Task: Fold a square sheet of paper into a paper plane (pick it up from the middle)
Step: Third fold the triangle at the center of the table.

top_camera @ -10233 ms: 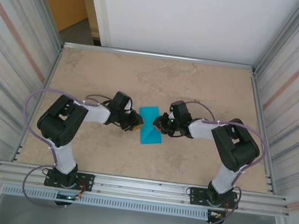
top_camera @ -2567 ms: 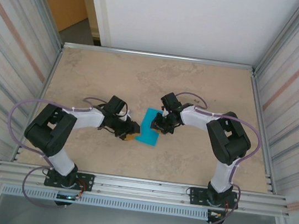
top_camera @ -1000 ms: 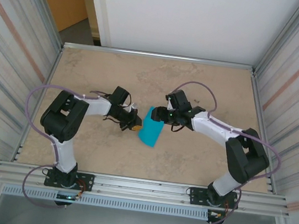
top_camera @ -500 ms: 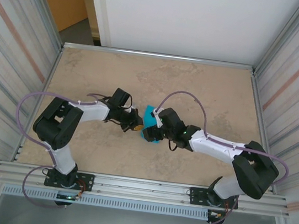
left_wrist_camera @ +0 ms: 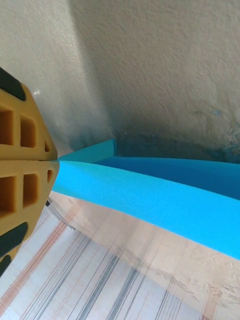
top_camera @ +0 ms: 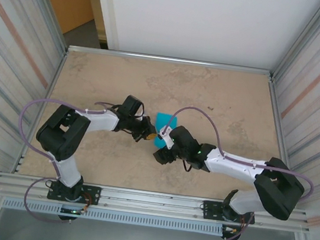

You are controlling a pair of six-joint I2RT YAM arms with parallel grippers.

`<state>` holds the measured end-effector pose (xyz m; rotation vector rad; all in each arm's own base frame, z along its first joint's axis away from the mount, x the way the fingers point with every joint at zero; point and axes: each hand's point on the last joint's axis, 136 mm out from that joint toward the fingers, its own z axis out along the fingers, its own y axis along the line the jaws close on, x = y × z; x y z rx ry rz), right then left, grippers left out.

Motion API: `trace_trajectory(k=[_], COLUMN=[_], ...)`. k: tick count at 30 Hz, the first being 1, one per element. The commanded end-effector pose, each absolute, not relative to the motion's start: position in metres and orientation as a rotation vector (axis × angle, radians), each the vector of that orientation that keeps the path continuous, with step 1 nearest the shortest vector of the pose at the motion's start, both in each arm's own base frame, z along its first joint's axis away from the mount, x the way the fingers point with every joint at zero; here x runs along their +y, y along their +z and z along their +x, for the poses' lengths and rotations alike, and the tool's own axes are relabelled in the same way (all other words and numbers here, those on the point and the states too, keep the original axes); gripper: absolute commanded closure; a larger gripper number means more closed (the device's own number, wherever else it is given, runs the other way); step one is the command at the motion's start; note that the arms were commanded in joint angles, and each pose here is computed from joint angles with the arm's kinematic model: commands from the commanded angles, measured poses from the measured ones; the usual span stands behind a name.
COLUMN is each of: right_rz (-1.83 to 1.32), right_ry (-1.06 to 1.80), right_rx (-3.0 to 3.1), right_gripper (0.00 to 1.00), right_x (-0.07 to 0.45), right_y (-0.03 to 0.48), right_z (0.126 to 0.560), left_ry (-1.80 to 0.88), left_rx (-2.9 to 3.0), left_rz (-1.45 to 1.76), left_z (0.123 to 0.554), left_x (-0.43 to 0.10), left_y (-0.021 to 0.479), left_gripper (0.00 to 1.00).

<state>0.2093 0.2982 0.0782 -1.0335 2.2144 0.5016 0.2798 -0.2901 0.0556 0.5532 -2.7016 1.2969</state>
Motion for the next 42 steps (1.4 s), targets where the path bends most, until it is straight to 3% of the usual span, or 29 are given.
trace_trajectory(k=[1, 11, 24, 32, 38, 42], right_rz=[-1.098, -1.031, -1.082, -1.092, -1.075, -1.043], right_ry=[0.424, 0.263, 0.283, 0.325, 0.409, 0.471], right_rx=[2.152, 2.101, 2.089, 2.086, 2.133, 2.152], right_gripper=[0.28, 0.35, 0.68, 0.79, 0.98, 1.00], right_x=[0.305, 0.307, 0.310, 0.318, 0.314, 0.307], right_y=[0.078, 0.075, 0.076, 0.078, 0.077, 0.081], right_z=[0.214, 0.242, 0.237, 0.237, 0.236, 0.236], left_ry=[1.276, 1.280, 1.290, 1.297, 1.333, 1.332], left_rx=[-2.690, -2.676, -2.668, -2.665, -2.682, -2.702], left_rz=[0.589, 0.604, 0.595, 0.592, 0.620, 0.648], left_z=[0.278, 0.276, 0.275, 0.273, 0.280, 0.284], left_x=[-0.292, -0.292, -0.293, -0.292, -0.282, -0.268], left_y=[0.050, 0.051, 0.053, 0.055, 0.066, 0.071], left_gripper=[1.00, 1.00, 0.97, 0.93, 0.87, 0.79])
